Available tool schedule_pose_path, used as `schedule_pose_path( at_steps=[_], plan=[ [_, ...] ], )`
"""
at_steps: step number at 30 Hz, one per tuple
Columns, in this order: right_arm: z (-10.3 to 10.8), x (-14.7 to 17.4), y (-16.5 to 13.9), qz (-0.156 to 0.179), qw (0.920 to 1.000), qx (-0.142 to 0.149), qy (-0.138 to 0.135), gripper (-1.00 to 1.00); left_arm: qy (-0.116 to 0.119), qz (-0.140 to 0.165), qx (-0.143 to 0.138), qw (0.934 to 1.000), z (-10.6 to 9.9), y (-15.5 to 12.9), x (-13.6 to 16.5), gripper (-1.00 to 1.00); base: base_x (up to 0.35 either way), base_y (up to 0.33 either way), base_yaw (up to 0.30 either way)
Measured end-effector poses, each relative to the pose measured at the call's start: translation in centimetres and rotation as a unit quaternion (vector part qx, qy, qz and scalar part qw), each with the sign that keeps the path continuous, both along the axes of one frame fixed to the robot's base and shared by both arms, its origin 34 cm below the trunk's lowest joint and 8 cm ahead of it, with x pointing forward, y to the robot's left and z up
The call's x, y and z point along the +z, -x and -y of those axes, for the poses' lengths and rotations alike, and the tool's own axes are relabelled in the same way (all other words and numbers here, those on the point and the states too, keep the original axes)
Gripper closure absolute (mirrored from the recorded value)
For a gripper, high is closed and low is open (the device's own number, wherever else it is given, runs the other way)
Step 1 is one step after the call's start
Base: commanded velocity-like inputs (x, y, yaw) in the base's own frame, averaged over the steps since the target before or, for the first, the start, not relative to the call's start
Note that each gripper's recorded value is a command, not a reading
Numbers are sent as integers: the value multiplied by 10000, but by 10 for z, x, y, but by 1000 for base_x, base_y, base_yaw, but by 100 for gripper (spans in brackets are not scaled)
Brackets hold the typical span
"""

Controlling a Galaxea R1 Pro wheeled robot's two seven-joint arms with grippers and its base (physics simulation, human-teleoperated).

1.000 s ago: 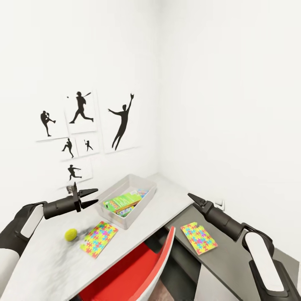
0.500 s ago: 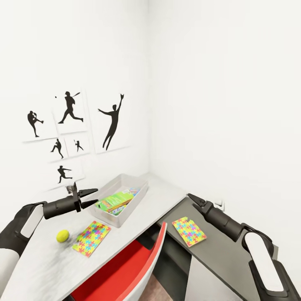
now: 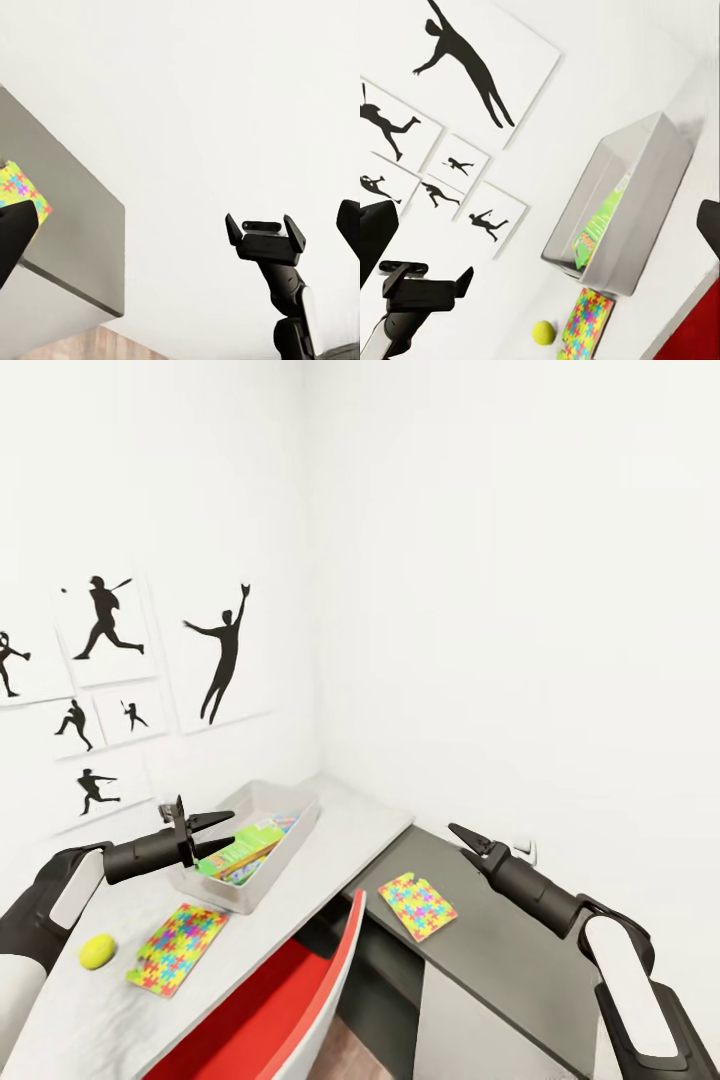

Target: Put all the toys in the child's room - the three board games (two on the bed and one on the table), the two jigsaw puzzles on the table, and the tennis ball on the table - inside the toy box on the table in the child's room.

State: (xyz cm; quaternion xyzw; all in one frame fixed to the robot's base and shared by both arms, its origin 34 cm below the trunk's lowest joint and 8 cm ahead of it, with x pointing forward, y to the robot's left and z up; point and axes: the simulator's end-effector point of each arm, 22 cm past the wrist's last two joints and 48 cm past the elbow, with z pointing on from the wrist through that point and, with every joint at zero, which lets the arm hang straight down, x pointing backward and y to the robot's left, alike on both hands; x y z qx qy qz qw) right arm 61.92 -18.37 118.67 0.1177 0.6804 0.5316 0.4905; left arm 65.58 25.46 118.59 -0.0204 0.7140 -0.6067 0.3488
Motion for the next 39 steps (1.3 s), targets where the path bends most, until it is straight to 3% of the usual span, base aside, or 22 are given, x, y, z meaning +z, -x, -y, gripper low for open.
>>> schedule_pose_path(
  at_steps=[30, 39],
  plan=[
    [1, 0, 0, 0, 10000, -9, 5, -100, -3, 2, 3, 10000, -1, 0, 0, -100, -25, 0, -257],
    [1, 1, 0, 18, 10000, -8, 7, -100, -5, 2, 5, 10000, -1, 0, 0, -100, 0, 0, -56]
  ],
)
